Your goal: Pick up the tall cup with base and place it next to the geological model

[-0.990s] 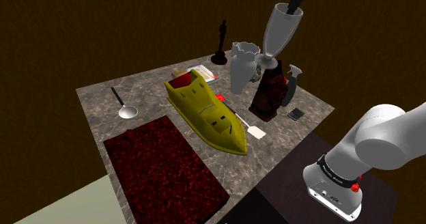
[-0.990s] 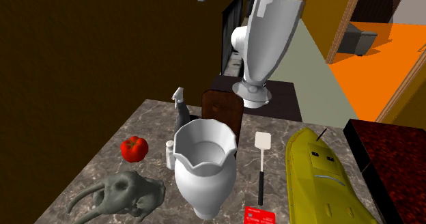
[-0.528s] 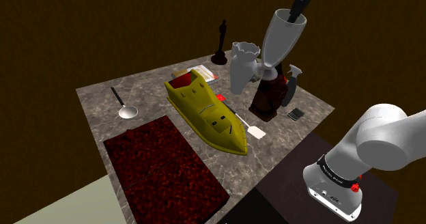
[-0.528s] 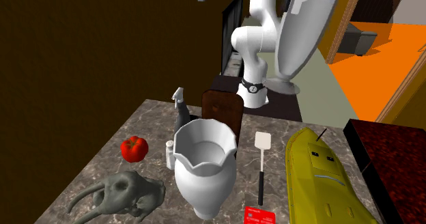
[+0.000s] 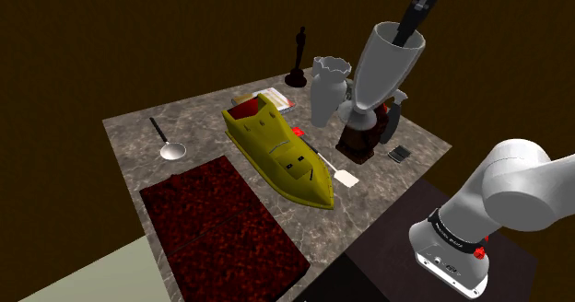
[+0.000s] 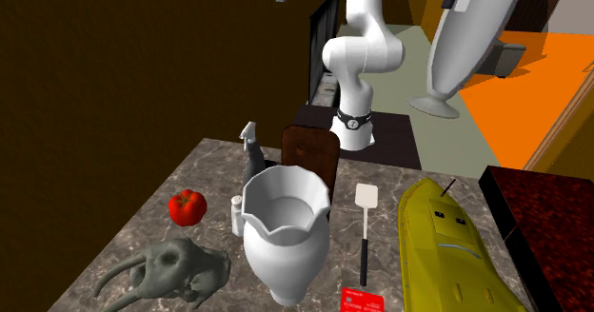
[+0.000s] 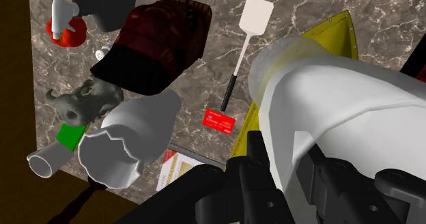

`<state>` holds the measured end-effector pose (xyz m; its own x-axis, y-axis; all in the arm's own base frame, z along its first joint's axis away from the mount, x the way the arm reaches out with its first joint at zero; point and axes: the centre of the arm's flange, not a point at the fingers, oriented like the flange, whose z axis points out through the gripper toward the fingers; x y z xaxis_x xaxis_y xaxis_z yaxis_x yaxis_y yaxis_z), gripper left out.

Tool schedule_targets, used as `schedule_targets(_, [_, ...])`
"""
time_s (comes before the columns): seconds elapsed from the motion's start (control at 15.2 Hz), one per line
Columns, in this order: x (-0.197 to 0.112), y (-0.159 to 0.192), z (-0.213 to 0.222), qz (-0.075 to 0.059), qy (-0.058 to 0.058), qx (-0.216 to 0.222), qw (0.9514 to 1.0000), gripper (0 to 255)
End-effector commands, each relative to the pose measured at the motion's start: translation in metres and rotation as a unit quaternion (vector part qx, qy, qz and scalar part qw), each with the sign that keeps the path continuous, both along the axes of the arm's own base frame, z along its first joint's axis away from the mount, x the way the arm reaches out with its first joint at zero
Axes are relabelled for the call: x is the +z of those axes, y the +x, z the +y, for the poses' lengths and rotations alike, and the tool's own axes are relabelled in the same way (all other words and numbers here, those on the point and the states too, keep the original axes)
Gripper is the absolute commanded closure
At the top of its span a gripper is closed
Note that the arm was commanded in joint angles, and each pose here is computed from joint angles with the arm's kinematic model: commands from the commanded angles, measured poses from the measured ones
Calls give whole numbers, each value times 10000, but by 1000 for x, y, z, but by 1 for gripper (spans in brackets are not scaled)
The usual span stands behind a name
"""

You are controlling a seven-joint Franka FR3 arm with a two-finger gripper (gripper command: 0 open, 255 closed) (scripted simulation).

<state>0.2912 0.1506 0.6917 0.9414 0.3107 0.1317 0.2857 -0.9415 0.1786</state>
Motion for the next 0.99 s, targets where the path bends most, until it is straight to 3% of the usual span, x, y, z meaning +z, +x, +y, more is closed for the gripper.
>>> schedule_targets(0.0, [-3,-16,22,-1,0,-7,10000,255])
schedule_targets(0.92, [-2,-123,176,-1,0,-7,10000,255])
